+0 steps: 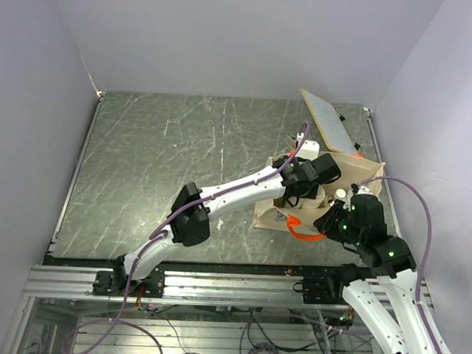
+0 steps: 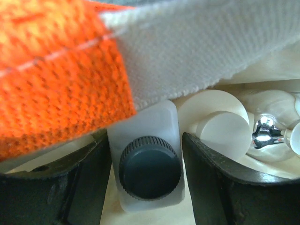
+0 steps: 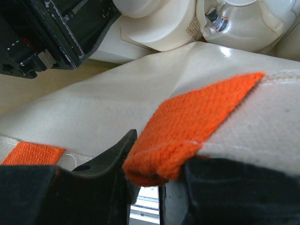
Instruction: Take the personal care products out of the canvas bag
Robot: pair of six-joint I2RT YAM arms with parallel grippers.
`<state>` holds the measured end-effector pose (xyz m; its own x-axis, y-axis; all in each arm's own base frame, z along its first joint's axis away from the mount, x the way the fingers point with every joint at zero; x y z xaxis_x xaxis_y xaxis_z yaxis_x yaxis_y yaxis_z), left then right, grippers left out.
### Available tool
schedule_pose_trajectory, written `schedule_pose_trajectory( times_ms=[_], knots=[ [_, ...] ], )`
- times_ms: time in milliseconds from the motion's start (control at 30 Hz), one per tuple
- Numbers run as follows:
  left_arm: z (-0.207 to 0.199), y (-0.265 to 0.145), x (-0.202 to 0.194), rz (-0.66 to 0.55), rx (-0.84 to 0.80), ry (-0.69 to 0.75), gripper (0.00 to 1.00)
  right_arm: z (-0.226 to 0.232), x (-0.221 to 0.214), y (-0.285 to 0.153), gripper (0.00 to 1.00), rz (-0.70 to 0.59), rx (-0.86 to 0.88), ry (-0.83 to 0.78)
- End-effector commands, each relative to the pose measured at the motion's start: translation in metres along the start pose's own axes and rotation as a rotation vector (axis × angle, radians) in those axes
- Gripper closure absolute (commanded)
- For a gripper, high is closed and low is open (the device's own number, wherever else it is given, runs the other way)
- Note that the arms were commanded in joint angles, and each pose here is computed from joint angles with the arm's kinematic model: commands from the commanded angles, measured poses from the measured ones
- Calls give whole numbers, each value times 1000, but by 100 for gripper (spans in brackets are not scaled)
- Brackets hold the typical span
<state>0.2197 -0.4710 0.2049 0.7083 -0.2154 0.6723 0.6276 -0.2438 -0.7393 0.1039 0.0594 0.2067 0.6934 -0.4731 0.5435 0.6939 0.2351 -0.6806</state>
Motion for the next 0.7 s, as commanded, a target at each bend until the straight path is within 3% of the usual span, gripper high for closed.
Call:
schedule_pose_trajectory(
  times_ms=[0,167,367,533,667],
  knots=[
    [15,24,-10,29,106,33,30,3,1,-1,78,-12,40,-27],
    [16,30,-14,36,119,53,33,3,2,-2,77,-16,45,-30],
    [17,13,3,-7,88,68,58,3,2,-2,76,-16,46,-33],
    [18,-23,30,-85,19,62,91,4,2,-2,75,-18,45,-32],
    [23,-52,49,-151,-12,50,93,3,2,-1,75,-15,40,-31]
  ],
)
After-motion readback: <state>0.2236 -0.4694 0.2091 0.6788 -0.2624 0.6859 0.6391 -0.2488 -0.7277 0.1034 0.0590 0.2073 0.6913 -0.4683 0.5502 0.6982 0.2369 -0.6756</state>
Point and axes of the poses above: each gripper's point midway between its finger pads, its own y axis out along the fingers, its own z axis along the line the jaws close on, x = y × z, the point moved 8 cm from there along -y, back along the fingers, and after that the axes turned 8 degrees about y, right-handed, at the moved point
